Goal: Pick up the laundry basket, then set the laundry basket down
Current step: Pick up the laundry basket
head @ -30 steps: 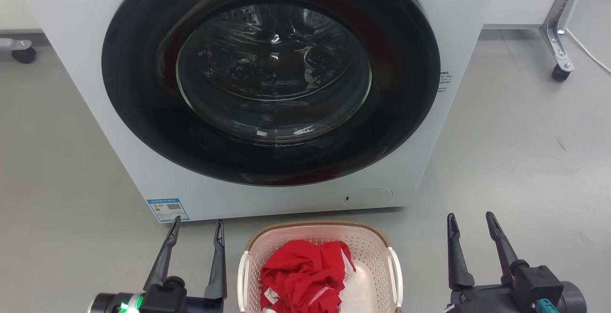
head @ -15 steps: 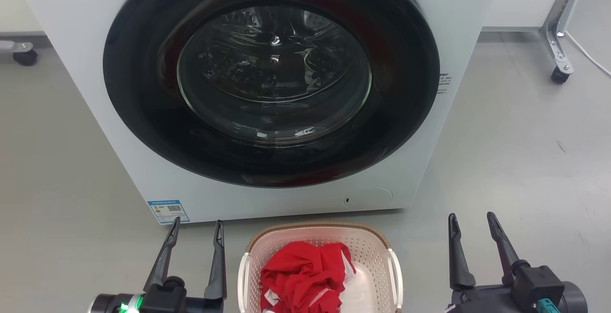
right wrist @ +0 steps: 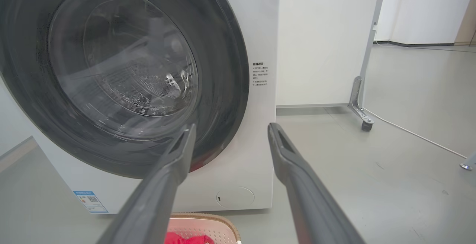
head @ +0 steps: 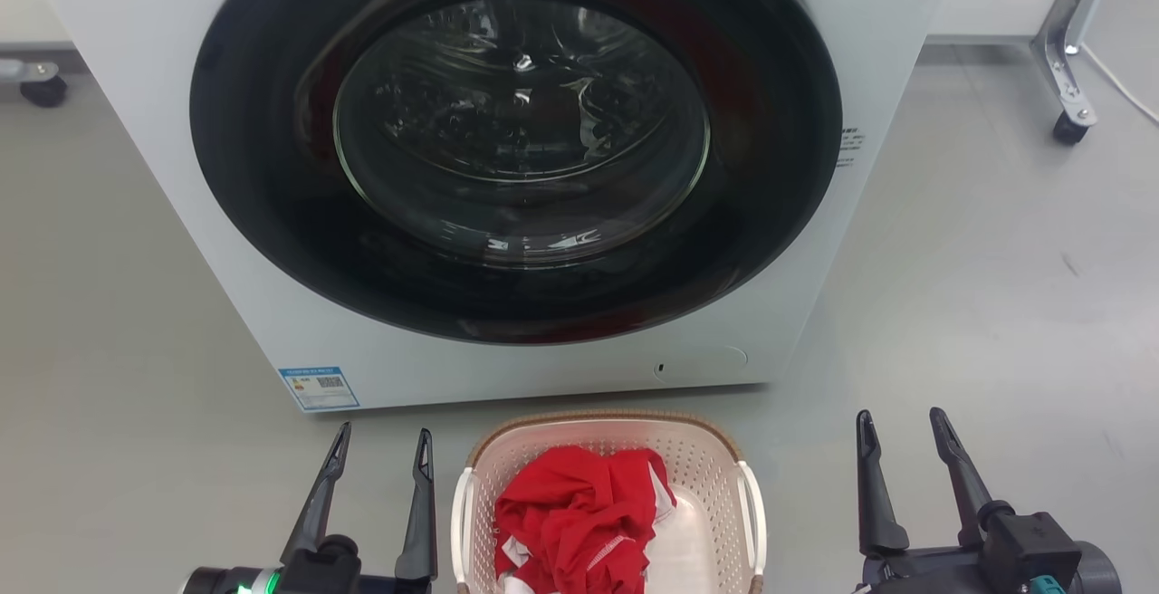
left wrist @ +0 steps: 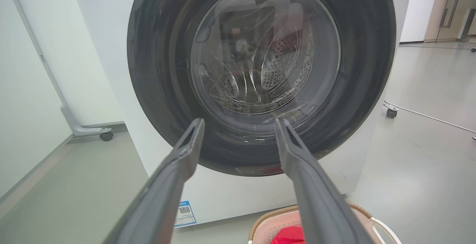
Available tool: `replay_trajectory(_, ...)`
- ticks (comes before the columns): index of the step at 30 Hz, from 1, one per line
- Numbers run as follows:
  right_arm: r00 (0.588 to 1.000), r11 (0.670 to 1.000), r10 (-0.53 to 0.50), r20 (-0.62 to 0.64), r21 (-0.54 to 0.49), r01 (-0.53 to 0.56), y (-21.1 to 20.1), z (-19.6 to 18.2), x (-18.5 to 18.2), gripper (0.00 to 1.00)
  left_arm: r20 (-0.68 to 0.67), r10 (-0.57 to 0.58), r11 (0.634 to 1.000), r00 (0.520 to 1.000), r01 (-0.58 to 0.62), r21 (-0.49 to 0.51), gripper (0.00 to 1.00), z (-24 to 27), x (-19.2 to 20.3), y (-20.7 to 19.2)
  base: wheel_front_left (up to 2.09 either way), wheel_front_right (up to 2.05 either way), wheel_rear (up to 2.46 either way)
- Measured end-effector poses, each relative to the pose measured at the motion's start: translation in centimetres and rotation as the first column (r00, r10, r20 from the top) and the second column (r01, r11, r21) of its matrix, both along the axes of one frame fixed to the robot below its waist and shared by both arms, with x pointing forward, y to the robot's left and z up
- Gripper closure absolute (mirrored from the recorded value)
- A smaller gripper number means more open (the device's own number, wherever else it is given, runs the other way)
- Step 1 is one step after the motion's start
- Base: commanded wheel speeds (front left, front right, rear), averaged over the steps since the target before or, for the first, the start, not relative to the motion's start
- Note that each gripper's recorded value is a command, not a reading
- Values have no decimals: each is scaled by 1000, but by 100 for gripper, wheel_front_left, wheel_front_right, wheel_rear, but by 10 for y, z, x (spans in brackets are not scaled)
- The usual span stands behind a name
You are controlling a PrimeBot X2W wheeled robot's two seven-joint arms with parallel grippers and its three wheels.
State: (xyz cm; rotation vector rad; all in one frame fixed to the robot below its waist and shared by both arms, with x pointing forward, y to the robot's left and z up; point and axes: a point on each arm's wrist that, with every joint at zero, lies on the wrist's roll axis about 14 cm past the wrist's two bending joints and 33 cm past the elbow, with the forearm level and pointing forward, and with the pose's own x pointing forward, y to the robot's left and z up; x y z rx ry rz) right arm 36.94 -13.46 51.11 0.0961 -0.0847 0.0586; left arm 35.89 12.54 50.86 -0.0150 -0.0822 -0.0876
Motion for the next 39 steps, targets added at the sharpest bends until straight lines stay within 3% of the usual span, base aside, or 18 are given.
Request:
replay_trajectory(19, 994, 1000, 13, -107, 3, -12, -9, -46, 64, 0, -148, -11, 999, 989, 6, -35, 0, -54, 59, -2, 0, 0, 0)
replay_trajectory(28, 979, 998, 53, -195, 26, -49, 3, -89, 99, 0, -266, -10, 1000, 964, 5, -18, 0, -104, 88, -1, 0, 0, 0)
replay_trajectory(39, 935, 998, 56, -349, 35, -46, 5, -163, 124, 0, -434, -6, 1000, 901, -5, -25, 0, -178, 109, 1, 0, 0, 0)
